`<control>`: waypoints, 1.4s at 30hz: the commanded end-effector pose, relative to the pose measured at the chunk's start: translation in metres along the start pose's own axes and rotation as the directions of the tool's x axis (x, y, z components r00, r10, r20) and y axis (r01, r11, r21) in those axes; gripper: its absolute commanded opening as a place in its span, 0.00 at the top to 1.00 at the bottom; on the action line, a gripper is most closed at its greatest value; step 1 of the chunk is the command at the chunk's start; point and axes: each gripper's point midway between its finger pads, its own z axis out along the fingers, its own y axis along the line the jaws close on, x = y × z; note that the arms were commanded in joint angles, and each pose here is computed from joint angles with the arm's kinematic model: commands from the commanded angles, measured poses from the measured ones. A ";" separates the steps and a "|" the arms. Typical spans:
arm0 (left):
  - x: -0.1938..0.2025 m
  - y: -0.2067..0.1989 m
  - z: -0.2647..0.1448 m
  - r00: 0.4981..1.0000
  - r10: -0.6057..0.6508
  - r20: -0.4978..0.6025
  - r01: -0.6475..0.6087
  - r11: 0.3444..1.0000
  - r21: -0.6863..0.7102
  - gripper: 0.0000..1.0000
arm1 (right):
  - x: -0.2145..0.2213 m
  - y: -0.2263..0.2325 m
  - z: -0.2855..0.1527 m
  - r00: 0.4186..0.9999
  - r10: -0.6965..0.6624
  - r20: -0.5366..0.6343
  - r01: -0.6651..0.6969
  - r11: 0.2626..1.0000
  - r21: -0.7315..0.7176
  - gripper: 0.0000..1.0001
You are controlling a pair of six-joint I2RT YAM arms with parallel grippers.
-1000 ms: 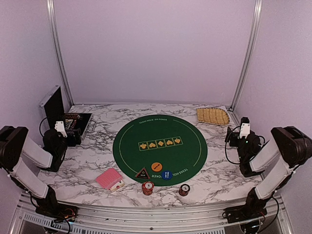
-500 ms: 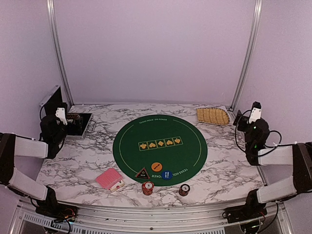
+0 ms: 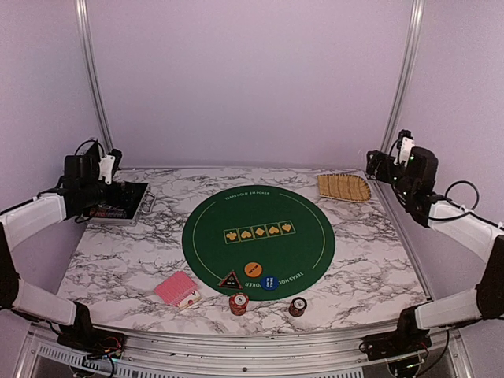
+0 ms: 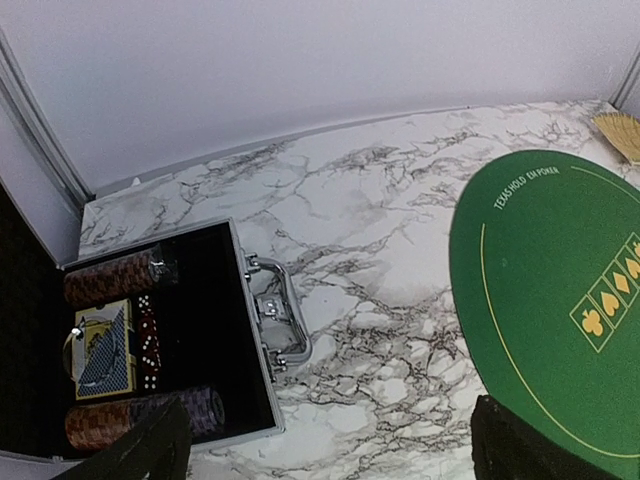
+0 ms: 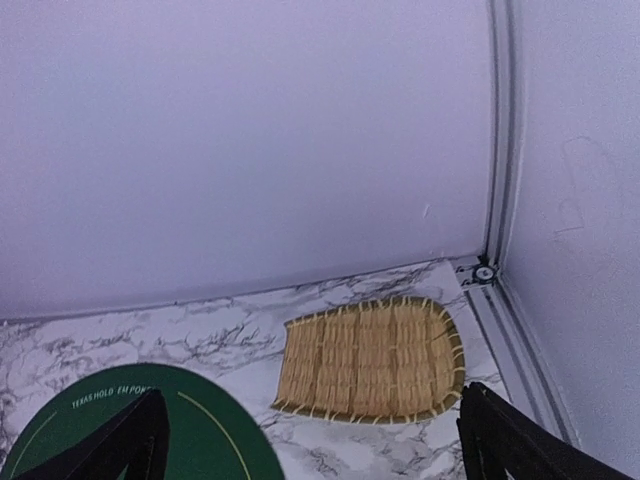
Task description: Distribute texas hold em gaming equipment
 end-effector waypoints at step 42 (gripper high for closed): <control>0.032 -0.025 -0.037 0.950 0.024 -0.312 0.018 0.991 0.130 0.01 | 0.341 0.355 -0.166 0.278 -0.839 -0.468 0.206 0.528 -0.824 0.35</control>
